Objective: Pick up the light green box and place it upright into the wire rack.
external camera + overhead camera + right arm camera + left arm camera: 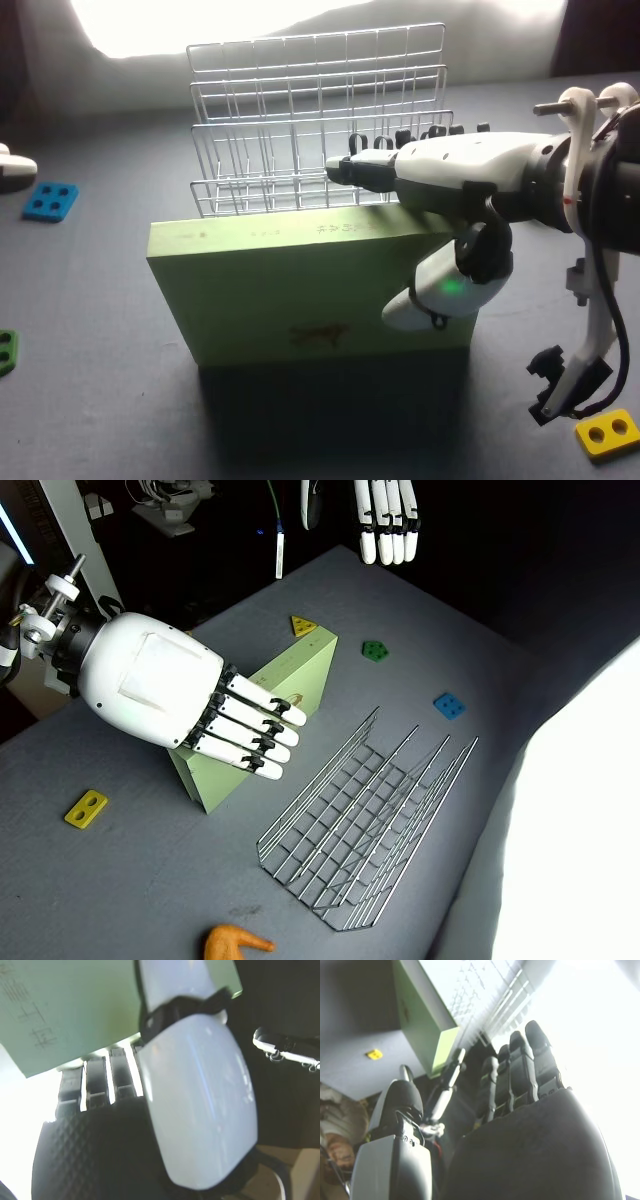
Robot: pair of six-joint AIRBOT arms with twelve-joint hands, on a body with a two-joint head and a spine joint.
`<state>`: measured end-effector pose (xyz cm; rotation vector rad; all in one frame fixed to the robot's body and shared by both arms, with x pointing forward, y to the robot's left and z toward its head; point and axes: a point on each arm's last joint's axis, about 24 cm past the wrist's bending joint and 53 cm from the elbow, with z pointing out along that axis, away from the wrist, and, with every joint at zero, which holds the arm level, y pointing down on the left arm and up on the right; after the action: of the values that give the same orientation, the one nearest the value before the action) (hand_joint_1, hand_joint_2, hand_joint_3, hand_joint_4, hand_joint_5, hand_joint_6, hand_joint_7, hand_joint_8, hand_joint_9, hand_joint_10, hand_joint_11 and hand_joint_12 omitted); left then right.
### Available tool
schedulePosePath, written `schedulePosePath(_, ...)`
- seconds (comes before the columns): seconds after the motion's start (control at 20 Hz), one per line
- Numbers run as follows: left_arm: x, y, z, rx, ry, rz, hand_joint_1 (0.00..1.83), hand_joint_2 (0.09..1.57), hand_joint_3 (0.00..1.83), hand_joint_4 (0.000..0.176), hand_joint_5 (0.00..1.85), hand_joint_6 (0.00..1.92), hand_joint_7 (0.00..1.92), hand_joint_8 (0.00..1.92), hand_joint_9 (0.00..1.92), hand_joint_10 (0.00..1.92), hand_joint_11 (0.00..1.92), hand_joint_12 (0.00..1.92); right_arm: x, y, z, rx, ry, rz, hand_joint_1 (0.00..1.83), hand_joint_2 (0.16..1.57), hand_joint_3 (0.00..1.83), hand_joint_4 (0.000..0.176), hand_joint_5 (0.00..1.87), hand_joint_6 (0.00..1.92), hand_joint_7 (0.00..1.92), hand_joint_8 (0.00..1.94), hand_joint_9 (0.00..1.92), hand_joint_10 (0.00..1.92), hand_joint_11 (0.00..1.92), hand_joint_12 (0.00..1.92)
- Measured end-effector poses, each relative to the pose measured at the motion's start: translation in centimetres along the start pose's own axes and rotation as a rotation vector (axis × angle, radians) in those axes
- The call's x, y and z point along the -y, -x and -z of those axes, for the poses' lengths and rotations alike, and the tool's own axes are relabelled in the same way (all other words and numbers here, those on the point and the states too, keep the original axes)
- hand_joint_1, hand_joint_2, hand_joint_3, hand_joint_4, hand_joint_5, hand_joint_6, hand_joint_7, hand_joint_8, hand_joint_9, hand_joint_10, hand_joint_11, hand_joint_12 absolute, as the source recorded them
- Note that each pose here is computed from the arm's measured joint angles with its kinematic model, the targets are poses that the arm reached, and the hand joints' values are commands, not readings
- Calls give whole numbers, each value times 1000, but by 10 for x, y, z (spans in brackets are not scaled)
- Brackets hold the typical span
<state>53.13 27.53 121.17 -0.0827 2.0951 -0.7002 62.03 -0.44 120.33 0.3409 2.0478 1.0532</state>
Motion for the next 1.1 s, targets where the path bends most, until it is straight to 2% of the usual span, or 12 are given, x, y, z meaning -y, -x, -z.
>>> schedulePosePath(0.1, -4, -4, 0, -18, 15, -6, 565, 1252, 0, 16, 153, 10, 169, 8, 175, 10, 0, 526, -1, 1, -3, 0, 5, 0, 1167, 960, 0, 8, 0, 0, 81, 21, 59, 20, 31, 30)
schedulePosePath(0.2, -7, -4, 0, -20, 21, -1, 552, 1249, 0, 17, 165, 8, 167, 3, 193, 11, 0, 648, -1, 3, -3, 1, 6, -3, 1176, 942, 0, 8, 20, 6, 119, 5, 95, 11, 0, 194)
schedulePosePath(0.25, -7, -3, 0, -16, 19, 0, 548, 1252, 0, 18, 169, 7, 169, 2, 200, 10, 0, 695, -1, 3, -4, 2, 7, -3, 1168, 943, 0, 1, 84, 21, 168, 9, 144, 24, 0, 407)
schedulePosePath(0.3, -6, -2, 0, -11, 16, 3, 537, 1253, 0, 22, 168, 4, 141, 0, 181, 2, 0, 676, -1, 4, -4, 1, 11, -4, 1155, 984, 12, 0, 174, 48, 244, 23, 240, 58, 0, 734)
schedulePosePath(0.35, -5, -1, 0, -5, 10, 5, 533, 1256, 1, 20, 171, 4, 139, 1, 168, 2, 0, 643, -1, 5, -4, 2, 12, -3, 1170, 1023, 21, 0, 374, 125, 508, 122, 491, 191, 0, 1139)
schedulePosePath(0.45, -5, 1, 0, 1, 7, 9, 516, 1262, 3, 24, 164, 1, 139, 1, 172, 4, 0, 649, -1, 3, -6, -5, 19, 0, 1166, 1078, 3, 0, 667, 199, 802, 182, 595, 625, 25, 1467)
schedulePosePath(0.5, -6, 2, 0, 2, 8, 10, 506, 1263, 3, 25, 161, 0, 143, 1, 175, 4, 0, 666, -1, 2, -7, -9, 20, -4, 1166, 1092, 4, 0, 748, 209, 853, 196, 589, 789, 56, 1554)
schedulePosePath(0.55, -6, 2, 0, 1, 9, 10, 504, 1263, 3, 25, 160, 0, 144, 2, 176, 4, 0, 669, 0, 0, -8, -14, 20, -1, 1167, 1095, 2, 0, 768, 203, 863, 199, 571, 862, 59, 1582)
schedulePosePath(0.6, -6, 1, 0, -2, 11, 10, 518, 1264, 2, 22, 156, 1, 116, 0, 150, 1, 0, 616, -1, -1, -9, -18, 22, -4, 1187, 1211, 0, 0, 763, 1012, 889, 1032, 564, 1111, 144, 1714)
schedulePosePath(0.65, -7, 1, 0, -4, 13, 9, 539, 1257, 0, 22, 163, 4, 124, 4, 158, 5, 0, 614, -2, 0, -10, -19, 26, -5, 1190, 1207, 0, 0, 792, 1115, 858, 1293, 617, 1259, 295, 1782)
schedulePosePath(0.75, -9, -2, 0, -16, 24, 5, 543, 1256, 0, 22, 166, 4, 126, 5, 161, 6, 0, 615, -1, 1, -11, -15, 23, -3, 1190, 1201, 0, 0, 800, 1138, 851, 1354, 623, 1318, 338, 1804)
schedulePosePath(1.1, -12, -6, 0, -30, 37, -3, 543, 1255, 0, 22, 166, 4, 127, 4, 162, 5, 0, 619, 2, 6, -10, -6, 18, -7, 1191, 1201, 0, 0, 800, 1139, 850, 1357, 623, 1322, 339, 1805)
